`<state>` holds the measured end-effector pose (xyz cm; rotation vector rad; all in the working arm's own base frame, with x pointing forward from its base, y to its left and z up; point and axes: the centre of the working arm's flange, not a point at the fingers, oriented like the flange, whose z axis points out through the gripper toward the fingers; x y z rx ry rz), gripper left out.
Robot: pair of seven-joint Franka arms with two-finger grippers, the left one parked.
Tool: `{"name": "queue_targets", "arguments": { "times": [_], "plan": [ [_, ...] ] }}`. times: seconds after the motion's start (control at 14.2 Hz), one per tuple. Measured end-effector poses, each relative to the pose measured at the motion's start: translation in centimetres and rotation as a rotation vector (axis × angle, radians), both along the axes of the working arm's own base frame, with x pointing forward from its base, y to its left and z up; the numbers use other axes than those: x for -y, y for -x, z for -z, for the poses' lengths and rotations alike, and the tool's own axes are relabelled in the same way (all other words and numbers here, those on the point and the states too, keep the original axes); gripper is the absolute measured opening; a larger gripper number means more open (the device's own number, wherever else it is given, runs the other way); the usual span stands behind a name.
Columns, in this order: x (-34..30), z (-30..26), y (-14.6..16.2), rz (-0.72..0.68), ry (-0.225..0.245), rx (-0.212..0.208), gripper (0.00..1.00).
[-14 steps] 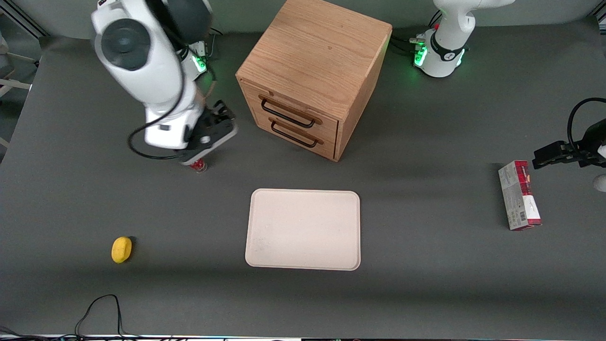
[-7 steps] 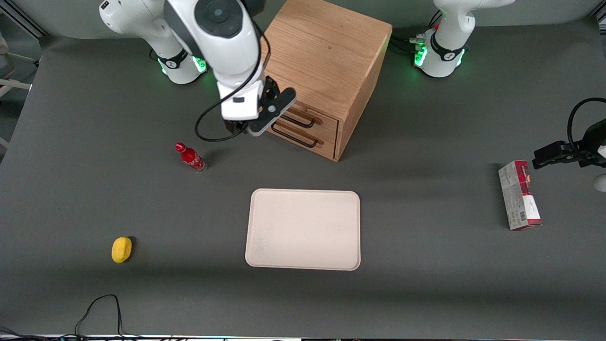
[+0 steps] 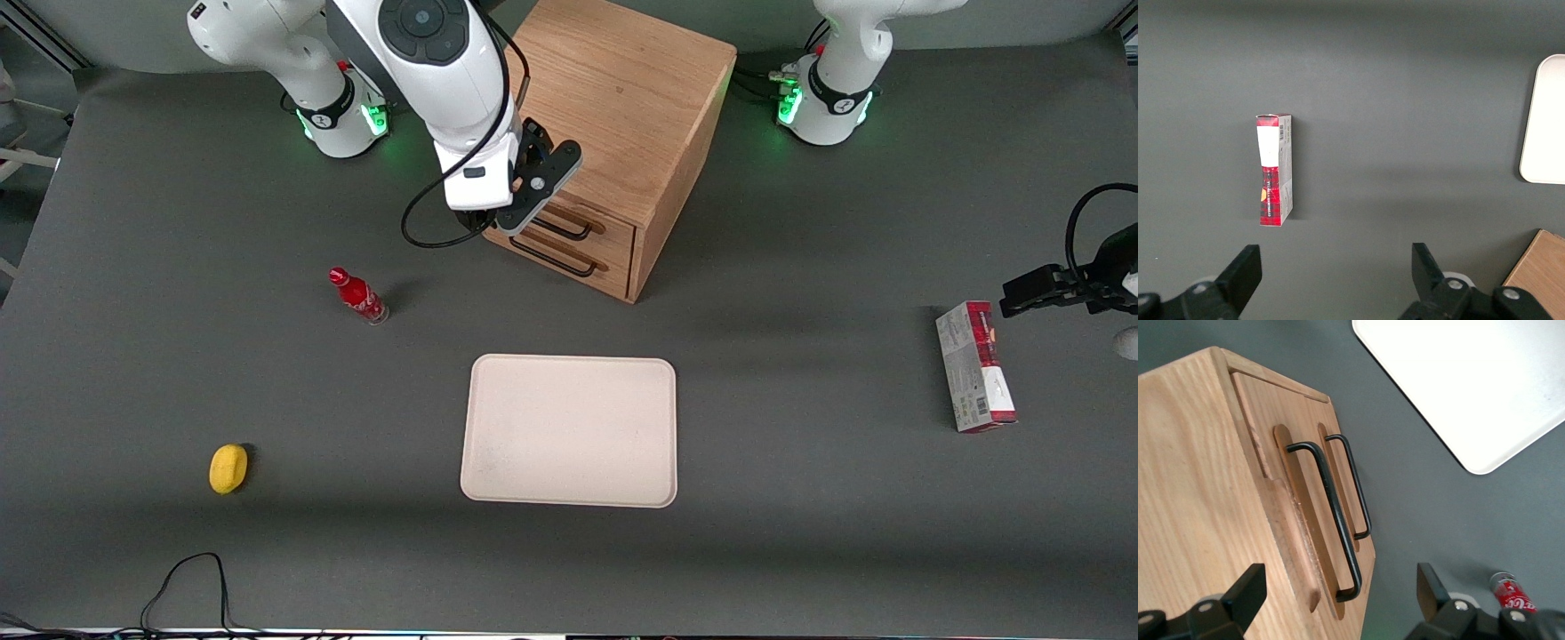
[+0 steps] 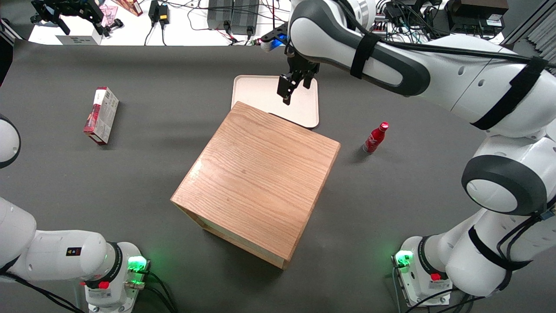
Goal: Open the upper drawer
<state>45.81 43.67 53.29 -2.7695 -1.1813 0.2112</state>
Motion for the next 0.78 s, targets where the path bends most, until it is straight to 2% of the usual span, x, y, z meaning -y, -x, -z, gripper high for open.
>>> {"name": "queue_targets", "arguments": {
  "times": [0.42, 0.78],
  "plan": [
    [0.8, 1.0, -0.5, -0.15, -0.017, -0.007, 1.0],
    [1.0, 4.0, -1.0, -0.157, -0.027, 0.007, 1.0]
  ]
}}
